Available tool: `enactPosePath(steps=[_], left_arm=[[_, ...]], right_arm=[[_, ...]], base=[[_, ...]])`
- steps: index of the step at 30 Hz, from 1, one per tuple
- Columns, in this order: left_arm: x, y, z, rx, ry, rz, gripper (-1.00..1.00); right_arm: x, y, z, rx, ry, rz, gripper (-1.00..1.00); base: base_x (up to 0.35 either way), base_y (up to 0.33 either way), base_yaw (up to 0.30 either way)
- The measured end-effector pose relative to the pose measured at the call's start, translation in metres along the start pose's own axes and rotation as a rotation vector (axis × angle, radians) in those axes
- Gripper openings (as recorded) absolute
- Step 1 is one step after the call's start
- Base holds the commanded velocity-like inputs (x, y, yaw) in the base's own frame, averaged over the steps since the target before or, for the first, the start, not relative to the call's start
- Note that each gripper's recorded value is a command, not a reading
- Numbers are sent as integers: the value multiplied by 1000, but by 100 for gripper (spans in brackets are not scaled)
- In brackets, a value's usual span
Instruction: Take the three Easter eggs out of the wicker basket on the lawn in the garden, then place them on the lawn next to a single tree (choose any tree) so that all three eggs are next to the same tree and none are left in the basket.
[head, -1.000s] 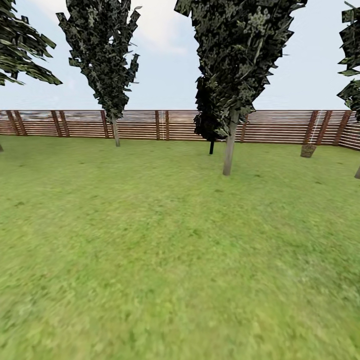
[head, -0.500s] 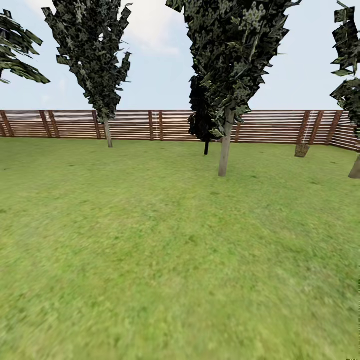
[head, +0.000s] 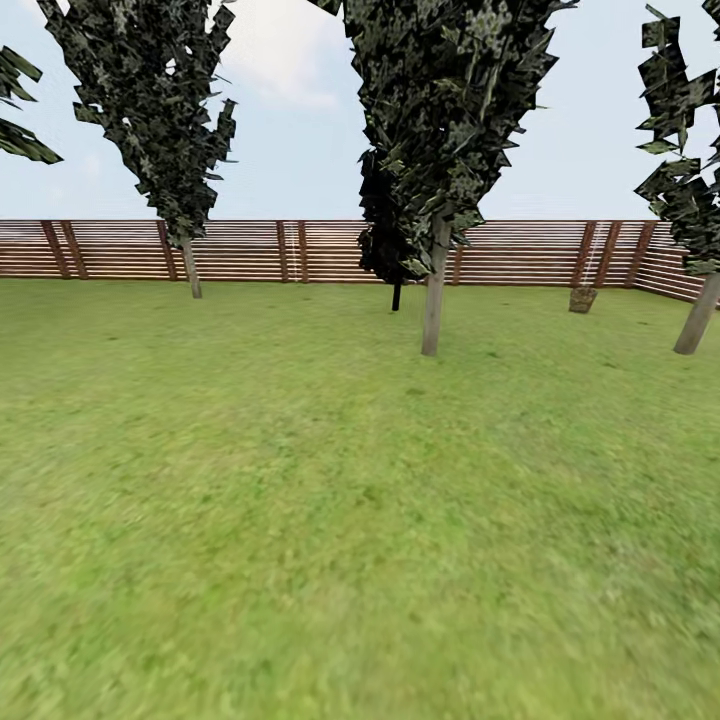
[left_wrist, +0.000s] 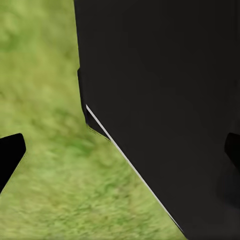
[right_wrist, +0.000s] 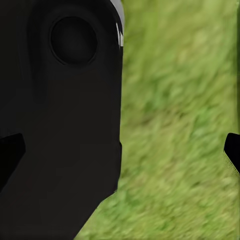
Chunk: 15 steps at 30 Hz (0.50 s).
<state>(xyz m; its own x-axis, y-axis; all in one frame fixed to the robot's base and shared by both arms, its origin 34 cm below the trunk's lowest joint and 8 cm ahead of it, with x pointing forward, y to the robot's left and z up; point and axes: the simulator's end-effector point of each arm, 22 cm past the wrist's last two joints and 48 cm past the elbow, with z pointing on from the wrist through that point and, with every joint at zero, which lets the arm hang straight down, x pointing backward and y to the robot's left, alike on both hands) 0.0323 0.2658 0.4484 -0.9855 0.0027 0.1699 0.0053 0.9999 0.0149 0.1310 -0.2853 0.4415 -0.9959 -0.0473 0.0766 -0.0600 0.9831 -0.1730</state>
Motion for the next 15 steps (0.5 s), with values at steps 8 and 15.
enactPosePath(steps=[8,15], left_arm=[[0,0,0,0,0,0,100],[1,0,0,0,2,0,100]], right_arm=[[0,0,0,0,0,0,100],[1,0,0,0,2,-1,100]], base=[[335,0,-37],[335,0,-268]])
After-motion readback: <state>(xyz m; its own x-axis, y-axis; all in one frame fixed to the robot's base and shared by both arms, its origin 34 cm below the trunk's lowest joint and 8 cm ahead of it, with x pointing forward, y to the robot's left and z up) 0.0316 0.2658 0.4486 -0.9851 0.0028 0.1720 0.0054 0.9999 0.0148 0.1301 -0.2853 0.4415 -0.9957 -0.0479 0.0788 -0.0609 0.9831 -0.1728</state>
